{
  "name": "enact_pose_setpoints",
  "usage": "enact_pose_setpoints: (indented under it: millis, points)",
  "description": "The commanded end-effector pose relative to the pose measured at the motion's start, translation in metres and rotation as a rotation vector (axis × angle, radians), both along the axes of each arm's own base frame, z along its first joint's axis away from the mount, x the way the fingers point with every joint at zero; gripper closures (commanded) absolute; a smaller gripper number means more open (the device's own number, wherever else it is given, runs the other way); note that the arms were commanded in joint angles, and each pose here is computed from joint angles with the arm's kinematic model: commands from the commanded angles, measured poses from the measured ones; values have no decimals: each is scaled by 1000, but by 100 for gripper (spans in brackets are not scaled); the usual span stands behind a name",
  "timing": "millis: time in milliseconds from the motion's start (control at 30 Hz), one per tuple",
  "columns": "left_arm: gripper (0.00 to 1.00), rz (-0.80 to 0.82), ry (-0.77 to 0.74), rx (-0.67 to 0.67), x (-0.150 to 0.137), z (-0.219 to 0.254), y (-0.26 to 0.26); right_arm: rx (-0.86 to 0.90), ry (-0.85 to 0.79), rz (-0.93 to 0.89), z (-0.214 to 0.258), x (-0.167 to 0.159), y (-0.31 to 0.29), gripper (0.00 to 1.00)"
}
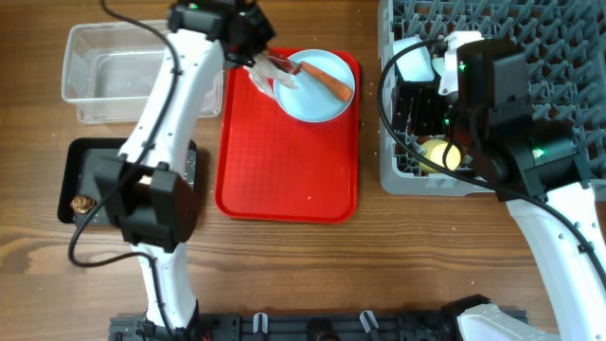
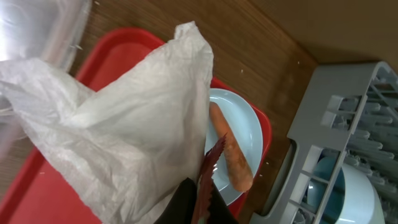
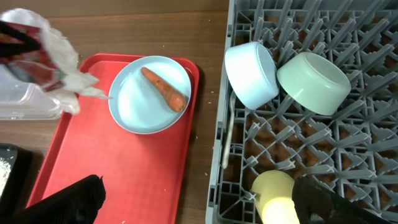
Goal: Sort waste into correct bins and load items into the dishwasher rack
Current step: 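Carry the tissue and wrapper with the left gripper into the clear bin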
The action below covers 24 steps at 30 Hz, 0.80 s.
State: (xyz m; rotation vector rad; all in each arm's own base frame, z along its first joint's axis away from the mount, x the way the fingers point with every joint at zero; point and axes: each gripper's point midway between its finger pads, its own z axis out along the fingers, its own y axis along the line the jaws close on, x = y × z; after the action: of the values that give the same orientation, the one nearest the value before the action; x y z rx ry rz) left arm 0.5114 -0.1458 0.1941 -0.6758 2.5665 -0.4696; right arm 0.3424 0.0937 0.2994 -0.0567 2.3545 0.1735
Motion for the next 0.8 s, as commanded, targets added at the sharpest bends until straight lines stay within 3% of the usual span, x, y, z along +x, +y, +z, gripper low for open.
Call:
enact_pose_setpoints:
  millis: [0,200,367,400,433,467,500,667,767]
  points:
    - [96,69,-41,13,1,28,54,11,1,-12,0,1,0,0]
    - [96,284,-25,111,-1,29,180,15,3,-13,-2,5,1,0]
    - [96,379,4,206,-3,14,219,20,19,-11,-8,9,4,0]
    - [81,387,12,220,-2,8,222,25,19,-6,-8,9,5,0]
    - [41,387,21,224,1,0,223,30,19,-8,-7,9,6,0]
    - [8,386,24,223,3,-4,223,30,21,-7,-8,9,6,0]
    - [0,386,25,224,7,-9,223,29,24,-7,-8,8,5,0]
    - [1,380,14,212,14,-14,221,24,34,-7,-10,6,5,0]
    - [2,242,-17,107,21,-6,184,24,33,-7,-10,7,5,1]
